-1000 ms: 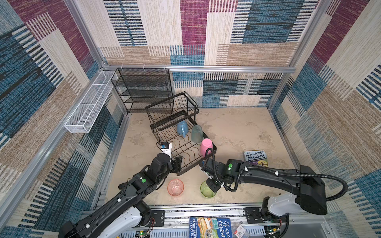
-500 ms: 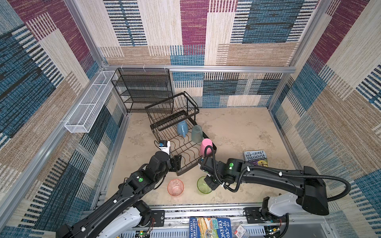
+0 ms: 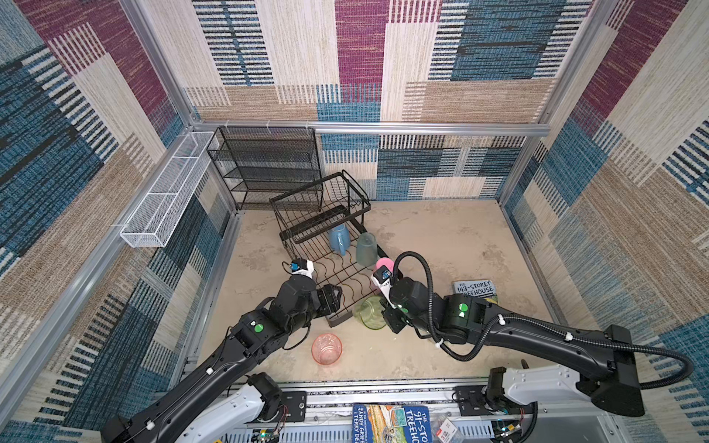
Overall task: Load cups into a dish rack
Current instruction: Pick up the cup from the bottom-center of the table, then place the cup upside down at the dish rack.
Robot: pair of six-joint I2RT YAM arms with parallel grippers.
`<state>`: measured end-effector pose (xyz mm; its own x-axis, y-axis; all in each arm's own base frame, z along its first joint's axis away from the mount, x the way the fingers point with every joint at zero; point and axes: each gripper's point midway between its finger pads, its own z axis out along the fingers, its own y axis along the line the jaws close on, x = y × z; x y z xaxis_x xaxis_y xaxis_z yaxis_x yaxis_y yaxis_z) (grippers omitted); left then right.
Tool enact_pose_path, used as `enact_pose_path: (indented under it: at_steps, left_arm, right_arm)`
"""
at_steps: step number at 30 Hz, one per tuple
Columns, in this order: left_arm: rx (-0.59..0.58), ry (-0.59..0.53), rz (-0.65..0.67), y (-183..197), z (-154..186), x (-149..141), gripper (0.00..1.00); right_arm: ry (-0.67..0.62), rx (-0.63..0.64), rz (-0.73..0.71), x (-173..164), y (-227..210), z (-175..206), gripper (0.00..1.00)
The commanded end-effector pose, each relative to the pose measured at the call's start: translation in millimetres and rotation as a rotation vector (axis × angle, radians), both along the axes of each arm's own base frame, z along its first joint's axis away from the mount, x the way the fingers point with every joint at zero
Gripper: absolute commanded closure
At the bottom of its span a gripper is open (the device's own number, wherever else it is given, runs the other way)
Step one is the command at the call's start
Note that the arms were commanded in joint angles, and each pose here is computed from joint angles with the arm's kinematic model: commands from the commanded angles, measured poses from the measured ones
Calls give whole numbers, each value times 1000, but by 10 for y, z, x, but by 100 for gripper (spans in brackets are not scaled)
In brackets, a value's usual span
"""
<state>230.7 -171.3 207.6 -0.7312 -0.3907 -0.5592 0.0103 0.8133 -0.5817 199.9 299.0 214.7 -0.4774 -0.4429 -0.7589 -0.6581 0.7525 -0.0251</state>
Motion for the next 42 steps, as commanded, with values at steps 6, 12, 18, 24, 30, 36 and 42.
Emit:
enact_pose_path:
  at_steps: [6, 12, 18, 24, 30, 36, 42]
  left_arm:
    - [-294, 135, 155, -68, 102, -53, 23]
    - [-486, 210, 207, -255, 193, 28, 16]
    - [-645, 275, 260, -360, 298, 82, 11]
    - [-775, 287, 304, -403, 375, 171, 0]
    - [-869, 319, 278, -551, 404, 294, 1]
    - [-940, 308, 237, -651, 515, 406, 1]
    - [-976, 318, 208, -721, 569, 455, 1]
  right_arm:
    - [-268, 217, -50, 285, 140, 575, 100]
    - [-378, 308, -82, 373, 12, 787, 100]
    - [-440, 415, -101, 449, -164, 909, 100]
    - [-480, 464, -95, 473, -220, 940, 100]
    - [-484, 477, -89, 507, -221, 932, 100]
    - [-453, 485, -80, 542, -182, 833, 100]
    - [-428, 491, -57, 579, -136, 763, 100]
